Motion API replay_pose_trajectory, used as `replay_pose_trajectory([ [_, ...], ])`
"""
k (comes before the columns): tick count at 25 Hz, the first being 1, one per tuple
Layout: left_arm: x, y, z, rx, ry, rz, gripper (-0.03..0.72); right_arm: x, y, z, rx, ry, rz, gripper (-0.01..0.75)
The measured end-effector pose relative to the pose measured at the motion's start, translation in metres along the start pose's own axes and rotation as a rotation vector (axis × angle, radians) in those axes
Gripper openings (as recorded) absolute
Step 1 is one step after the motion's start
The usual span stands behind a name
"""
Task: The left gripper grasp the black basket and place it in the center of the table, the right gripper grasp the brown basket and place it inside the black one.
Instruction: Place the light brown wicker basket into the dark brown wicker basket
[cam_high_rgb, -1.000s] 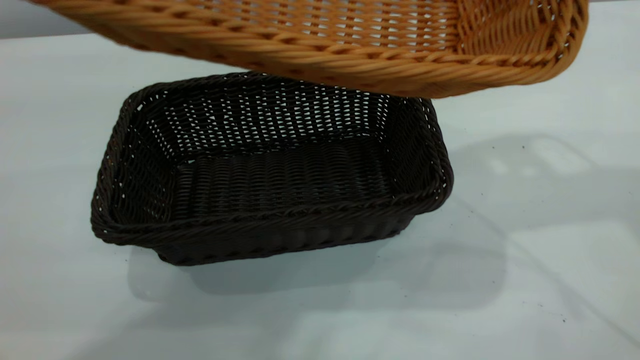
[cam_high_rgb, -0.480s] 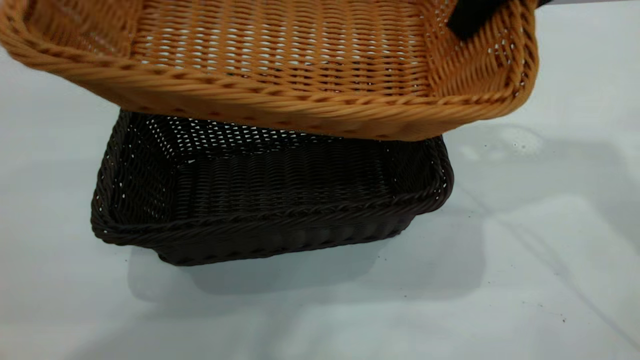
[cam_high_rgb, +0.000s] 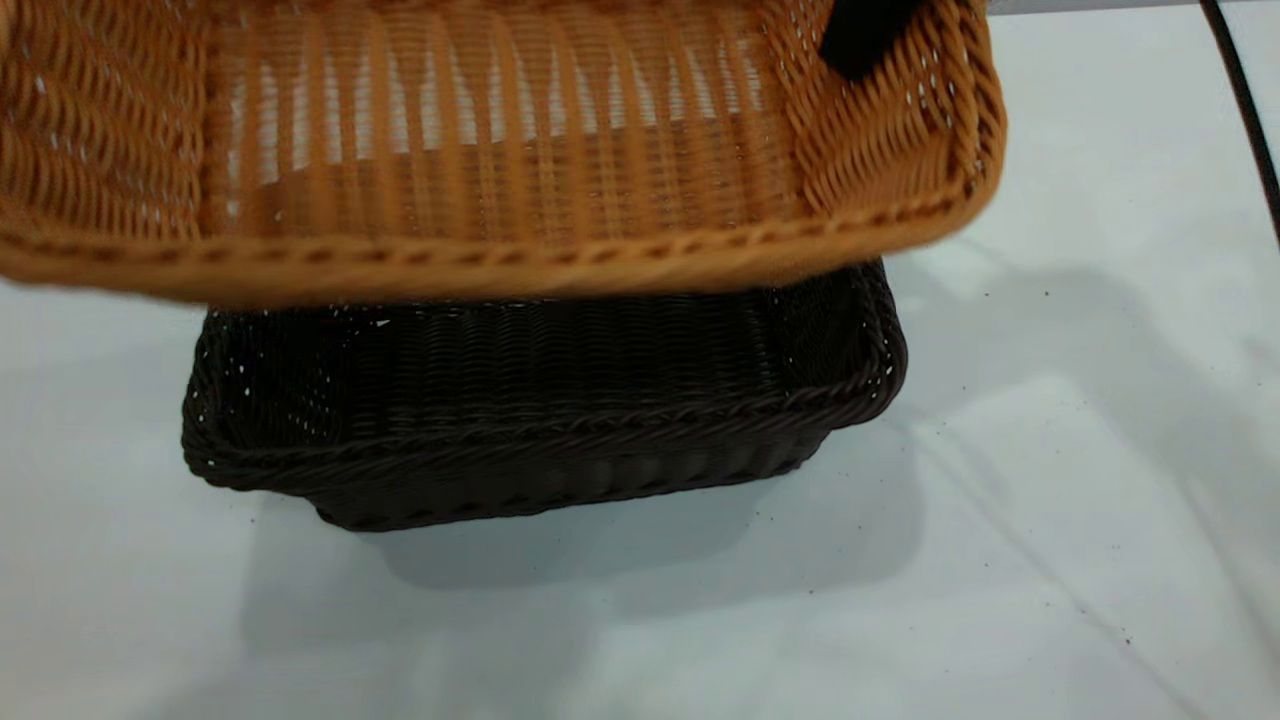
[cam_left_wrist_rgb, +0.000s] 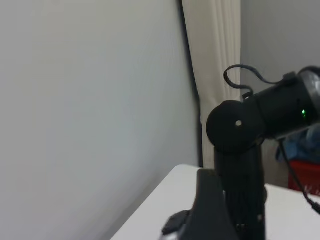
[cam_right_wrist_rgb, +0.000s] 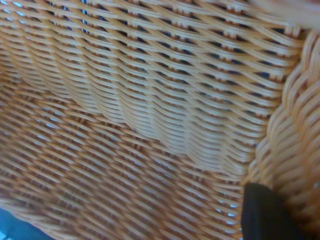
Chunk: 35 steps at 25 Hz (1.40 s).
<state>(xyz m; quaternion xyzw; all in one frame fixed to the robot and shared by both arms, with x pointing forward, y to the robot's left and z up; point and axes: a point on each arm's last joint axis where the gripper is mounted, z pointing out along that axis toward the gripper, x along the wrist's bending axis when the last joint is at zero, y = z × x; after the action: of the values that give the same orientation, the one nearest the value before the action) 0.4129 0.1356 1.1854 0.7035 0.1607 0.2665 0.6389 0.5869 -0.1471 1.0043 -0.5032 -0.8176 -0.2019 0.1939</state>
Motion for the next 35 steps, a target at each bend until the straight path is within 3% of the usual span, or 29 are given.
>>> replay_pose_trajectory([
  [6,0.000,0.000,0.000,-0.004,0.001,-0.012,0.468,-0.004,-0.001,-0.001,0.016,-0.050,0.006,0.111],
  [35,0.000,0.000,0.000,-0.003,-0.001,-0.012,0.468,-0.036,0.005,0.049,0.131,-0.010,0.129,0.111],
])
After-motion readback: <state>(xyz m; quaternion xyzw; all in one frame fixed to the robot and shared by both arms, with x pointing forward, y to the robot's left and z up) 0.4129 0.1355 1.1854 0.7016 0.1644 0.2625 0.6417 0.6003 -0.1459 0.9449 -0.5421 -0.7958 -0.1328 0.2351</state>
